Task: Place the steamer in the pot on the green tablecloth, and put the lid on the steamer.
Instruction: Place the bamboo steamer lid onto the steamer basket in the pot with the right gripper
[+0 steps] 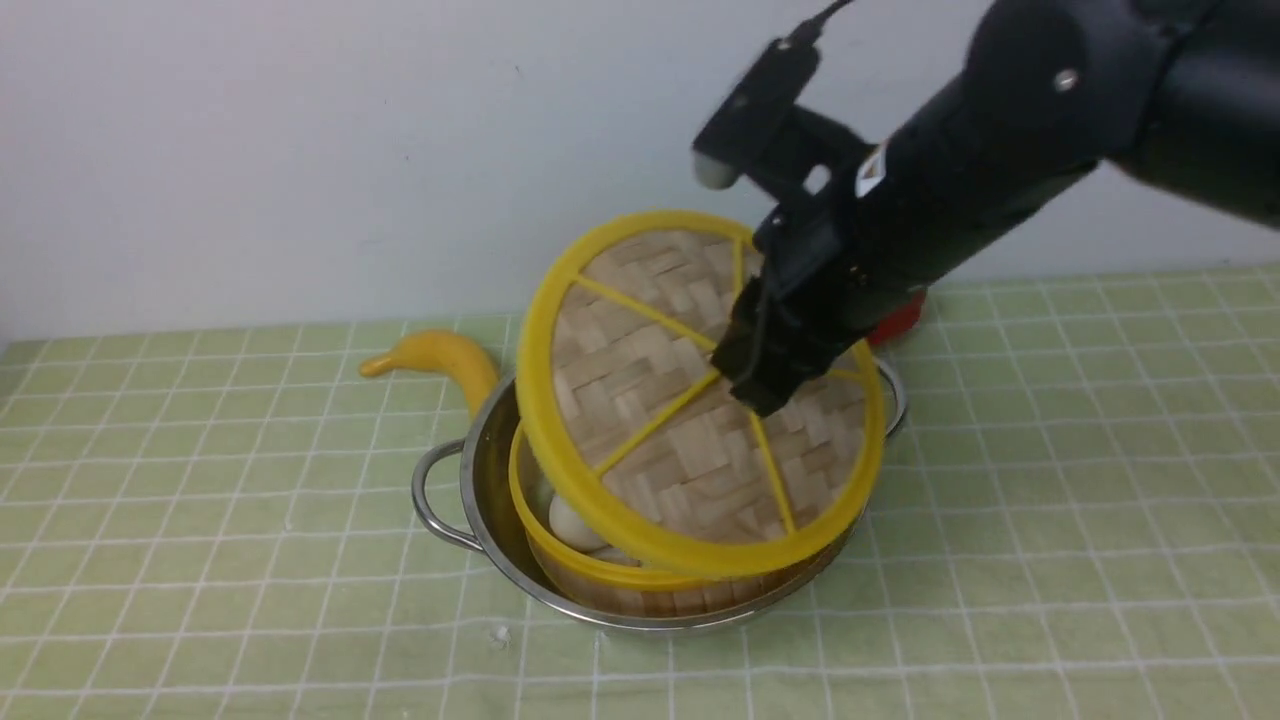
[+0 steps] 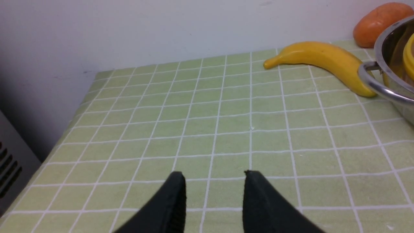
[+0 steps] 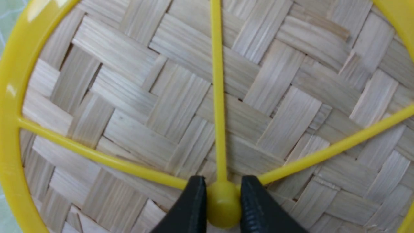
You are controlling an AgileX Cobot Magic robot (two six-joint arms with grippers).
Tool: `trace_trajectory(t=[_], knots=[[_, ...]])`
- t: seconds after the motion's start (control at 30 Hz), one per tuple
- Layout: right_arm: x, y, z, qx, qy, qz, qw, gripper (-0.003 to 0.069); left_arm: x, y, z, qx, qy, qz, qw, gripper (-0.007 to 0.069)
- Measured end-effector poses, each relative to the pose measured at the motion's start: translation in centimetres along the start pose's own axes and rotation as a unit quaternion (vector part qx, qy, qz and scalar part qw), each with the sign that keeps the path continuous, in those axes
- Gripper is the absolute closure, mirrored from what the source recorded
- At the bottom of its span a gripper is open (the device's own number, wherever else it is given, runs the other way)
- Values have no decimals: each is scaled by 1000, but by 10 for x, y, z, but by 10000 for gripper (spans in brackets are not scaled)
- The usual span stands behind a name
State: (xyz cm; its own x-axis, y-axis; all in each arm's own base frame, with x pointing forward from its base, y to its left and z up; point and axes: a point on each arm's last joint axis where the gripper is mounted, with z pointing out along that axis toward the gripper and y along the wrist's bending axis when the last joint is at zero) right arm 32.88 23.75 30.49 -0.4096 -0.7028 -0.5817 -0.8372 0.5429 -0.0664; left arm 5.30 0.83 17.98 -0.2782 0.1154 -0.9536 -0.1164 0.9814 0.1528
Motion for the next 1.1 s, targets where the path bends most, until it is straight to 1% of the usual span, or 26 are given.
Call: trace_trajectory(t=[0.17, 0.27, 0.7, 1.1], knots=[[-5, -3, 32, 0, 9, -13, 1000, 511, 0, 0, 0, 0, 0, 0, 1000, 382], [-5, -7, 44, 9, 12, -20, 1000, 511, 0, 0, 0, 0, 0, 0, 1000, 382], [-8, -12, 54, 28, -11, -31, 999, 511, 0, 0, 0, 0, 0, 0, 1000, 382], [0, -13, 83, 13, 4, -30, 999, 512, 0, 0, 0, 0, 0, 0, 1000, 382]])
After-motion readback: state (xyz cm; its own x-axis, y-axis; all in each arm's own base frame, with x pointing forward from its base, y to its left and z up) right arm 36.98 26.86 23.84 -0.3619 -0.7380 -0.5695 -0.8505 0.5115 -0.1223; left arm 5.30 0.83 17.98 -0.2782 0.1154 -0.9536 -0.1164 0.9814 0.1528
